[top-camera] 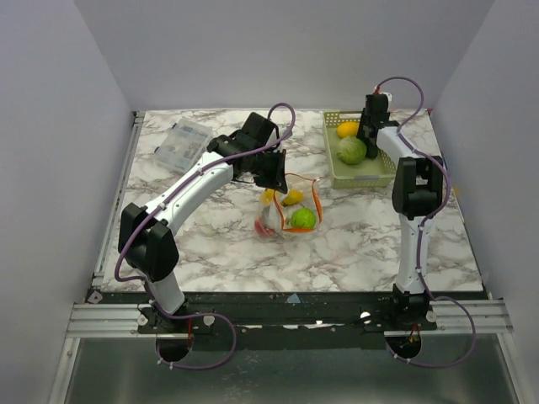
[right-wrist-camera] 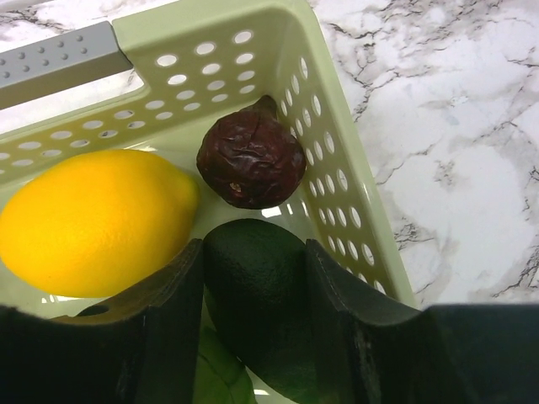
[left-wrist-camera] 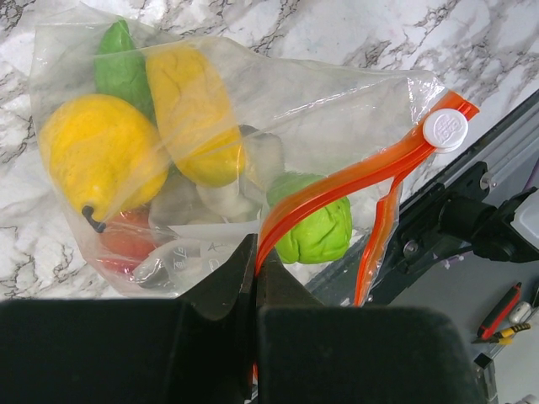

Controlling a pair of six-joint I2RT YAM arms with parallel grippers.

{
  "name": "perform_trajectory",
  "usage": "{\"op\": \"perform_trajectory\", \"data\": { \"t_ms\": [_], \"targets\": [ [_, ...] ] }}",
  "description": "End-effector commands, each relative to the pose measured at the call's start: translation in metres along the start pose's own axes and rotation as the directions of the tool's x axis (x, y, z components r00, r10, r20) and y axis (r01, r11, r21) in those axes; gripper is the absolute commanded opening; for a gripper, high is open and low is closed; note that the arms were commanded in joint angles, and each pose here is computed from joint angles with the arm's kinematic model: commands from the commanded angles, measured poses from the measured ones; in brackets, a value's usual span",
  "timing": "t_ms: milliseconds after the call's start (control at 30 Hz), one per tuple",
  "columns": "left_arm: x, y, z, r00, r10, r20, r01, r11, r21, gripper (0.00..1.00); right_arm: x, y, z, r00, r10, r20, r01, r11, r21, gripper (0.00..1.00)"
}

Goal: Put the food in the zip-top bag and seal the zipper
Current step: Pick up the fake vegetable from the bin, then place the fake vegetable in the zipper food storage bag.

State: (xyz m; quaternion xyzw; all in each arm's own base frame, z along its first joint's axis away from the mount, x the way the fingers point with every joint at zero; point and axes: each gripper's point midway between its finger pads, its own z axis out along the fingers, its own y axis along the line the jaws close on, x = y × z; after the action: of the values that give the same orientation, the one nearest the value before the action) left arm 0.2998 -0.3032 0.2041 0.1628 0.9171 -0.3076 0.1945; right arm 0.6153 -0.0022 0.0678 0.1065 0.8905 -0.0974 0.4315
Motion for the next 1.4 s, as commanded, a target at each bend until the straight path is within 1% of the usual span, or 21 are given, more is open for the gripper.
{"op": "perform_trajectory", "data": {
  "t_ms": [0, 133, 267, 567, 733, 833, 933, 1033, 1100, 1200, 1367],
  "targets": [
    [0.002, -0.002, 0.001, 1.000, -0.003, -0.008, 0.003, 1.000, 0.026, 0.00, 0.017, 0.003, -0.008, 0.996, -0.043, -0.083, 0.040, 0.998, -0.039, 0.28],
    [0.003, -0.003, 0.000, 1.000, -0.003, -0.008, 0.003, 0.999, 0.032, 0.00, -0.010, 0.002, -0.024, 0.999, -0.037, -0.027, 0.035, 0.998, -0.049, 0.10],
    [0.003, -0.004, 0.000, 1.000, -0.002, -0.007, 0.002, 0.999, 0.035, 0.00, -0.031, 0.001, -0.041, 1.000, -0.016, 0.014, 0.016, 0.998, -0.056, 0.01],
    [0.004, -0.006, 0.002, 1.000, -0.007, -0.016, 0.008, 0.999, 0.048, 0.00, -0.059, 0.003, -0.083, 0.995, 0.061, 0.074, -0.051, 0.990, -0.131, 0.00],
    [0.003, -0.009, 0.003, 1.000, -0.015, -0.021, 0.016, 0.998, 0.063, 0.00, -0.068, 0.019, -0.121, 0.985, 0.151, 0.086, -0.122, 0.954, -0.273, 0.00],
    [0.002, -0.009, 0.002, 1.000, -0.019, -0.017, 0.020, 0.998, 0.062, 0.00, -0.072, 0.038, -0.156, 0.974, 0.211, 0.085, -0.155, 0.891, -0.427, 0.00],
    [0.000, -0.010, 0.001, 1.000, -0.027, -0.009, 0.028, 0.998, 0.062, 0.00, -0.069, 0.054, -0.195, 0.962, 0.263, 0.068, -0.178, 0.801, -0.572, 0.00],
    [-0.001, -0.010, 0.002, 0.999, -0.045, -0.010, 0.045, 0.997, 0.062, 0.00, -0.071, 0.065, -0.241, 0.945, 0.322, 0.057, -0.193, 0.688, -0.699, 0.00],
    [-0.002, -0.011, 0.003, 0.998, -0.057, -0.011, 0.058, 0.996, 0.071, 0.00, -0.072, 0.074, -0.276, 0.935, 0.353, 0.039, -0.188, 0.586, -0.789, 0.00],
    [-0.004, -0.015, 0.003, 0.997, -0.075, -0.015, 0.077, 0.992, 0.099, 0.00, -0.065, 0.077, -0.325, 0.930, 0.368, 0.021, -0.164, 0.464, -0.870, 0.00],
    [-0.005, -0.014, 0.005, 0.995, -0.102, -0.018, 0.104, 0.989, 0.102, 0.00, -0.046, 0.077, -0.388, 0.936, 0.351, 0.031, -0.094, 0.333, -0.938, 0.00]
  ]
}}
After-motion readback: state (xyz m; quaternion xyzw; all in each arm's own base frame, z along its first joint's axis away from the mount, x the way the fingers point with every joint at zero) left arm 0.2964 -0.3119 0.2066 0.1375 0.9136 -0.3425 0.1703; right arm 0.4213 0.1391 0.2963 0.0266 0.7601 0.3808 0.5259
